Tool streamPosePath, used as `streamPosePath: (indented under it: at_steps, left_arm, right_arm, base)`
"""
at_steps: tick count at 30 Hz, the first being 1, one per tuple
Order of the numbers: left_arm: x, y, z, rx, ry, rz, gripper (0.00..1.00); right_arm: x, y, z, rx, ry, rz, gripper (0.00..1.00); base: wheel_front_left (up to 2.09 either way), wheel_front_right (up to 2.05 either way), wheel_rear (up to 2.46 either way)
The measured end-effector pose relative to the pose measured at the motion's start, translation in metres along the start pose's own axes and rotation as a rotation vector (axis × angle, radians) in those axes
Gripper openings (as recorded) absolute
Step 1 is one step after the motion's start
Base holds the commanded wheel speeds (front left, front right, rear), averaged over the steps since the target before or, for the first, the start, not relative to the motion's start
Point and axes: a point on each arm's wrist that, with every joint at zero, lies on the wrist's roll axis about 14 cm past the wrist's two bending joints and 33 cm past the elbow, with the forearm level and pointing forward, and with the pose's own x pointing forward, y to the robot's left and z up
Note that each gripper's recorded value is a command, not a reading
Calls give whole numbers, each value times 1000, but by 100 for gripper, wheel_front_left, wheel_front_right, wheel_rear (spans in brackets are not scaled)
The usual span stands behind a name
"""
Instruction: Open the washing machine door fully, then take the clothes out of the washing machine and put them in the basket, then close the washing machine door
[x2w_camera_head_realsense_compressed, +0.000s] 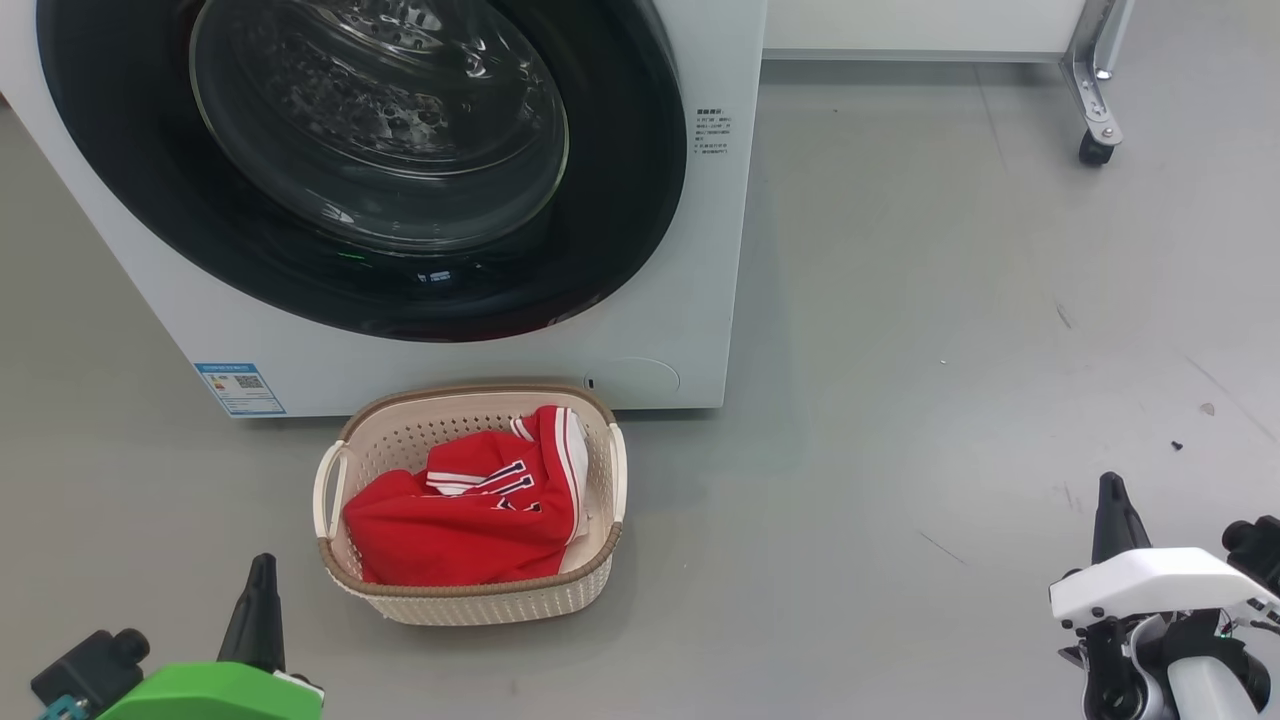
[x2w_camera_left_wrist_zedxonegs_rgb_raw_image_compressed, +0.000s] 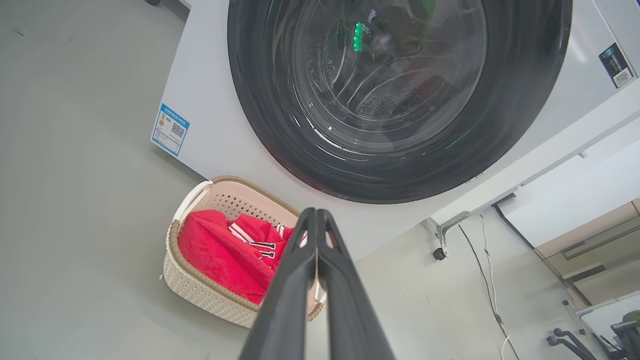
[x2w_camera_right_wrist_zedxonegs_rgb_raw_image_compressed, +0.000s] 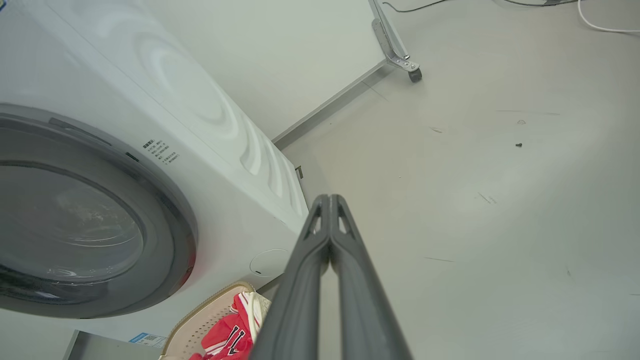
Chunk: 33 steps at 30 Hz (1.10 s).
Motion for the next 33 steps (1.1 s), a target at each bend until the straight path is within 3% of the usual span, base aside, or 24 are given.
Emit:
streamPosePath:
  at_steps: [33]
  left_arm:
    - [5,-3,13,-279,-10,1,0]
  right_arm:
    - [-1,1,3,361,27,14,0]
  base:
    - [0,0,0]
